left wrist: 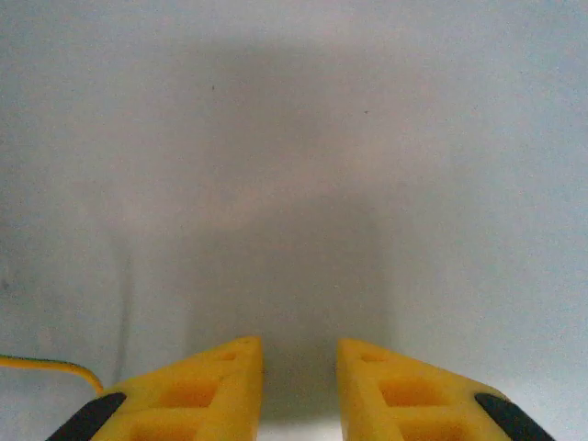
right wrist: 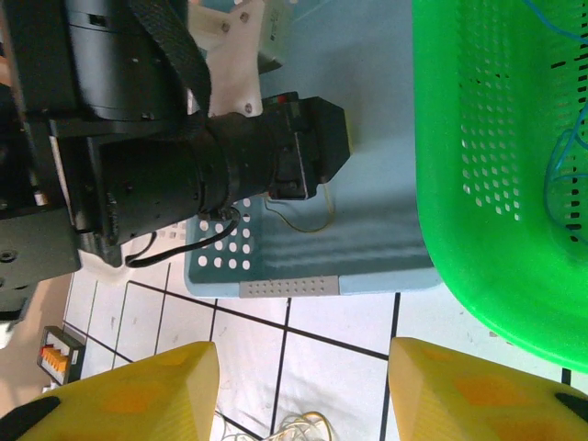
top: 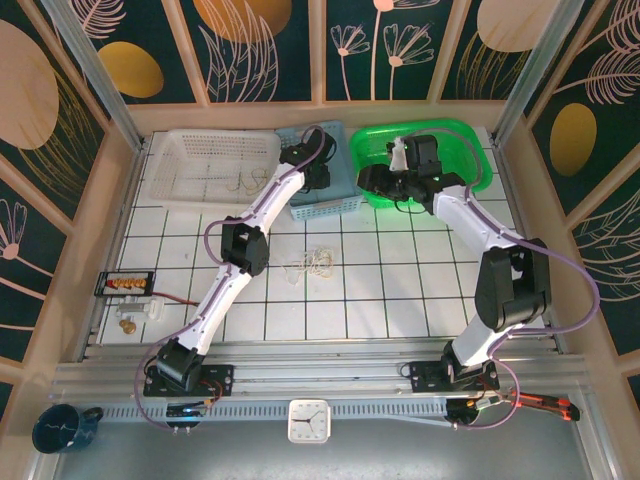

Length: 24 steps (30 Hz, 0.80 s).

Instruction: Untangle the cables

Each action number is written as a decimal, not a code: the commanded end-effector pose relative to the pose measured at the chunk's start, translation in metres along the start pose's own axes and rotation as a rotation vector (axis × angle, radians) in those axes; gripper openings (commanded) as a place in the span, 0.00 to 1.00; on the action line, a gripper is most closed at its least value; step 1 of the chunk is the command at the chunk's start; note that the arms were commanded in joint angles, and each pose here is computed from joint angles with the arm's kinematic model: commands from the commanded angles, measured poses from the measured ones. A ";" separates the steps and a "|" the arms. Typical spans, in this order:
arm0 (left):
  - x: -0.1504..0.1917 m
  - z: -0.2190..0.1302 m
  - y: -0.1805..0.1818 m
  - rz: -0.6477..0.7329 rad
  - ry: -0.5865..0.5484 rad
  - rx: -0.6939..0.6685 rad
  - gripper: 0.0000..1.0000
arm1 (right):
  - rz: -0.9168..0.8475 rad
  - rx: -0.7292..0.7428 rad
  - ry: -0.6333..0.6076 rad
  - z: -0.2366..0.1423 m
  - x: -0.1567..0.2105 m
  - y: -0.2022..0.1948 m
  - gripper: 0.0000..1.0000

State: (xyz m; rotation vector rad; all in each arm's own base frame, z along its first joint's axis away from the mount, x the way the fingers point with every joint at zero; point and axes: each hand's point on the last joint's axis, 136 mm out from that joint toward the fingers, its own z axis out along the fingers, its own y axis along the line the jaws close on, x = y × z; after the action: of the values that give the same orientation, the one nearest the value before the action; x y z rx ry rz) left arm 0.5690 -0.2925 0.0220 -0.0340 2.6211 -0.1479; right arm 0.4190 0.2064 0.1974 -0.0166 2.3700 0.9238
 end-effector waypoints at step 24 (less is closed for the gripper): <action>-0.131 -0.172 0.038 -0.089 -0.355 0.048 0.00 | -0.010 -0.017 -0.041 -0.012 -0.008 0.007 0.52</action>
State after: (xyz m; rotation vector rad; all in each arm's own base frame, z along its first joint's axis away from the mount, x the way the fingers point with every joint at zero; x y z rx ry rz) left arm 0.5900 -0.2675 0.2023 -0.0912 2.3156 -0.2688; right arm 0.4170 0.2041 0.1977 -0.0103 2.3682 0.9126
